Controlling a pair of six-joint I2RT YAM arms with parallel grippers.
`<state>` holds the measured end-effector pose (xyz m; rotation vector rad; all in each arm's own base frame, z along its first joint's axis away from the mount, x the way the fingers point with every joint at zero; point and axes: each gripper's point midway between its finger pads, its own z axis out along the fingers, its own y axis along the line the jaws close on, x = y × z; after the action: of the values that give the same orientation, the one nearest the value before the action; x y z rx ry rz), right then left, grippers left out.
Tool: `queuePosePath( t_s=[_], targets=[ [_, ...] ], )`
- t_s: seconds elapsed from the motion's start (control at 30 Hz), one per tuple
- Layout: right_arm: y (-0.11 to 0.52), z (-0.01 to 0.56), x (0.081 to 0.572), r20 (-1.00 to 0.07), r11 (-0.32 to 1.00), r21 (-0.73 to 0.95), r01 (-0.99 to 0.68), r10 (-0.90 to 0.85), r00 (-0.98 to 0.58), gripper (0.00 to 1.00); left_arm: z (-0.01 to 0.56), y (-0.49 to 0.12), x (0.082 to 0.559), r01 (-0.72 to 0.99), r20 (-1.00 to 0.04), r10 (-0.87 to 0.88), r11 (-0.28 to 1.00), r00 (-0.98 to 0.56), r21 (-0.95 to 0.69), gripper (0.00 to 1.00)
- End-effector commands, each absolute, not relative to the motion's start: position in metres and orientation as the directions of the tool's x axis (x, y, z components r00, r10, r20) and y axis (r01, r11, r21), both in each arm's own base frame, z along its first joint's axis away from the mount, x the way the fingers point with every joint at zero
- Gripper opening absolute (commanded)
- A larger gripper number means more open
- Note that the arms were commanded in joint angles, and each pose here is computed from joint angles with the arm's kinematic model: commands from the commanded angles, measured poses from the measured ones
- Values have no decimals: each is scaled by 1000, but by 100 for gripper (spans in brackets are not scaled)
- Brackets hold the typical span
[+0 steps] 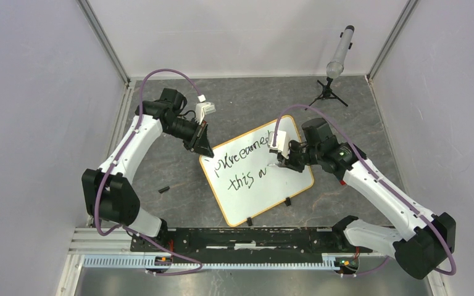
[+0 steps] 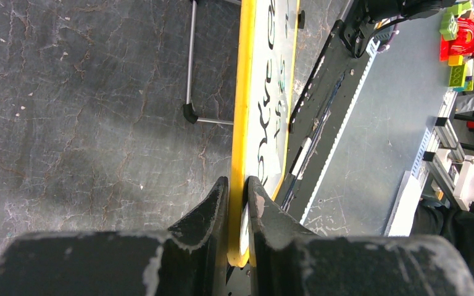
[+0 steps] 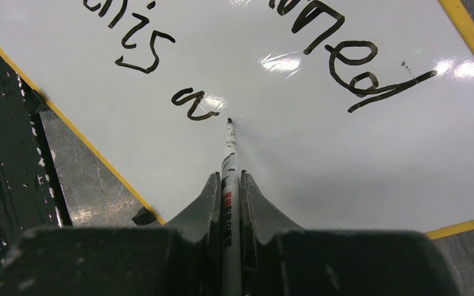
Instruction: Write a sentence on the whiteboard
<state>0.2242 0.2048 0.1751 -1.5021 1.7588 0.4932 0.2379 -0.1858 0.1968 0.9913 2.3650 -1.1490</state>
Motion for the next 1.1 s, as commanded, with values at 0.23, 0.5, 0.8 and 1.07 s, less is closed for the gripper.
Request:
queuePosePath(
  t_s=[0.23,0.5,0.8,1.07],
  targets=[
    [206,173,236,-746,239,-214,-947,-666,0,0,193,-186,242,757,-586,479,417,-654,-504,2],
    [202,158,226,-737,225,-182,-957,-676,-19,0,193,-185,243,755,-583,479,420,-656,-504,2],
    [197,152,215,-733,219,-162,-962,-680,-32,0,192,-185,241,754,-582,479,418,-657,-507,2],
    [199,161,212,-740,207,-160,-965,-672,-21,0,193,-185,241,756,-585,479,418,-655,-504,2]
  ],
)
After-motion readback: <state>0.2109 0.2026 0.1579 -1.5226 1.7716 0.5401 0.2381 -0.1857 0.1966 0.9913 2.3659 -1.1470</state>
